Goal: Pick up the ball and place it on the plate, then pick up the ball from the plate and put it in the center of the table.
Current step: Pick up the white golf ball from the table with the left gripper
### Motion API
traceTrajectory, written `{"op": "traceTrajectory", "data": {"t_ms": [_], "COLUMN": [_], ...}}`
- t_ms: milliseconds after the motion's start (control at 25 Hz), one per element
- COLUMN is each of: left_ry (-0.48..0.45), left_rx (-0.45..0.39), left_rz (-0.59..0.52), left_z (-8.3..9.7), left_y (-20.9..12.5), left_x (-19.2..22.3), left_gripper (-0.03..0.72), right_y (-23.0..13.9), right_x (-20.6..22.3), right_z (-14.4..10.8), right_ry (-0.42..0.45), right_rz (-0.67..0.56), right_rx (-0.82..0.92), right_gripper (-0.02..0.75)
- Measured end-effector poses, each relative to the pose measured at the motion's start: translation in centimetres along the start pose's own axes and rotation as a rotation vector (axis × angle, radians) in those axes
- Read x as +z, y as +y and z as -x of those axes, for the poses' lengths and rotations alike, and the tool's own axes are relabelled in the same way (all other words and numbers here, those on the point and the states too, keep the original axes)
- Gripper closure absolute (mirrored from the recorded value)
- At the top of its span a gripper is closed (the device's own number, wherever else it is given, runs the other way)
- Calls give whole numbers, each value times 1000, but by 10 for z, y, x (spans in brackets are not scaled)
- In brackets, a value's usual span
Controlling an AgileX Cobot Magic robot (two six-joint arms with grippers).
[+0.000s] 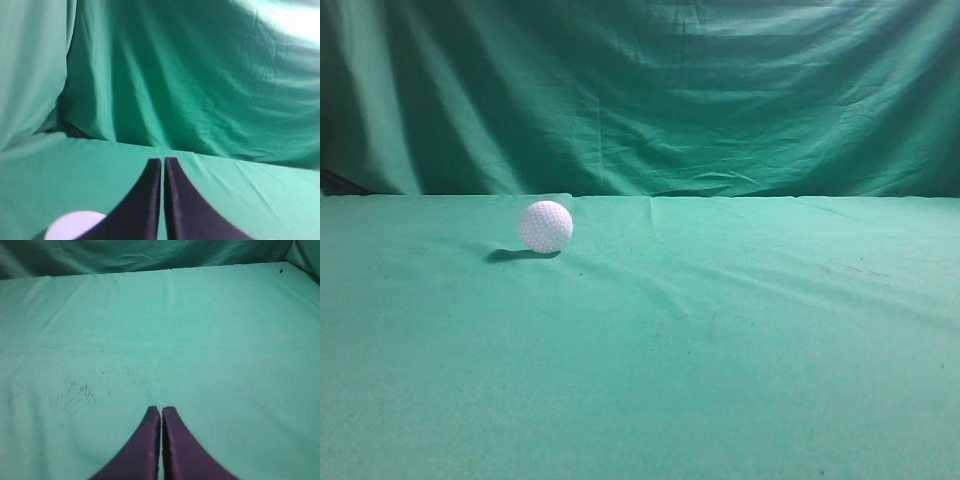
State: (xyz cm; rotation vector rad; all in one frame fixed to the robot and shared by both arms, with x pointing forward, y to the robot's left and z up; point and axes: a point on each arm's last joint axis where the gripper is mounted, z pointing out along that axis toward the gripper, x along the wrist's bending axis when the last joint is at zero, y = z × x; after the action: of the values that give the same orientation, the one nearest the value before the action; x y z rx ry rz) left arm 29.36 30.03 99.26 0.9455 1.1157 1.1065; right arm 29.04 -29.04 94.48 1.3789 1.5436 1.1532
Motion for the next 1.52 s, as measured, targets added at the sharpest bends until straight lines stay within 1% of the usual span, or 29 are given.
{"op": "traceTrajectory", "data": {"t_ms": [80, 160, 240, 320, 400, 440, 520, 640, 680, 800, 840, 880, 920, 960, 1000, 1040, 1120, 1200, 1280, 1440, 1520], "left_ry": [-3, -9, -7, -5, 3, 5, 19, 42, 52, 73, 55, 16, -34, -105, -179, -237, -321, -367, -398, -424, -457], "left_rx": [-71, -110, -120, -112, -103, -107, -136, -168, -191, -363, -357, -309, -247, -147, -70, -24, 0, 12, 21, 52, 83], "left_rz": [-31, -62, -146, -244, -378, -421, -510, -596, -622, -653, -663, -674, -696, -714, -725, -735, -762, -805, -854, -957, -1000], "left_z": [1, 5, 8, 13, 16, 18, 19, 18, 18, 21, 23, 26, 30, 34, 40, 44, 52, 57, 60, 61, 67], "left_y": [2, 12, 21, 33, 37, 40, 36, 27, 23, 19, 21, 24, 28, 32, 38, 42, 51, 54, 56, 47, 40], "left_x": [0, 2, 7, 14, 24, 29, 41, 54, 58, 69, 73, 77, 80, 84, 87, 91, 101, 115, 130, 160, 174], "left_gripper": [688, 688, 688, 688, 688, 688, 688, 688, 688, 688, 688, 688, 688, 688, 688, 688, 688, 688, 688, 688, 688], "right_y": [0, 0, 0, 0, 0, 0, 0, 0, 0, 0, 0, 0, 0, 0, 0, 0, 0, 0, 0, 0, 0], "right_x": [0, 0, 0, 0, 0, 0, 0, 0, 0, 0, 0, 0, 0, 0, 0, 0, 0, 0, 0, 0, 0], "right_z": [0, 0, 0, 0, 0, 0, 0, 0, 0, 0, 0, 0, 0, 0, 0, 0, 0, 0, 0, 0, 0], "right_ry": [0, 0, 0, 0, 0, 0, 0, 0, 0, 0, 0, 0, 0, 0, 0, 0, 0, 0, 0, 0, 0], "right_rz": [0, 0, 0, 0, 0, 0, 0, 0, 0, 0, 0, 0, 0, 0, 0, 0, 0, 0, 0, 0, 0], "right_rx": [0, 0, 0, 0, 0, 0, 0, 0, 0, 0, 0, 0, 0, 0, 0, 0, 0, 0, 0, 0, 0], "right_gripper": [738, 738, 738, 738, 738, 738, 738, 738, 738, 738, 738, 738, 738, 738, 738, 738, 738, 738, 738, 738, 738]}}
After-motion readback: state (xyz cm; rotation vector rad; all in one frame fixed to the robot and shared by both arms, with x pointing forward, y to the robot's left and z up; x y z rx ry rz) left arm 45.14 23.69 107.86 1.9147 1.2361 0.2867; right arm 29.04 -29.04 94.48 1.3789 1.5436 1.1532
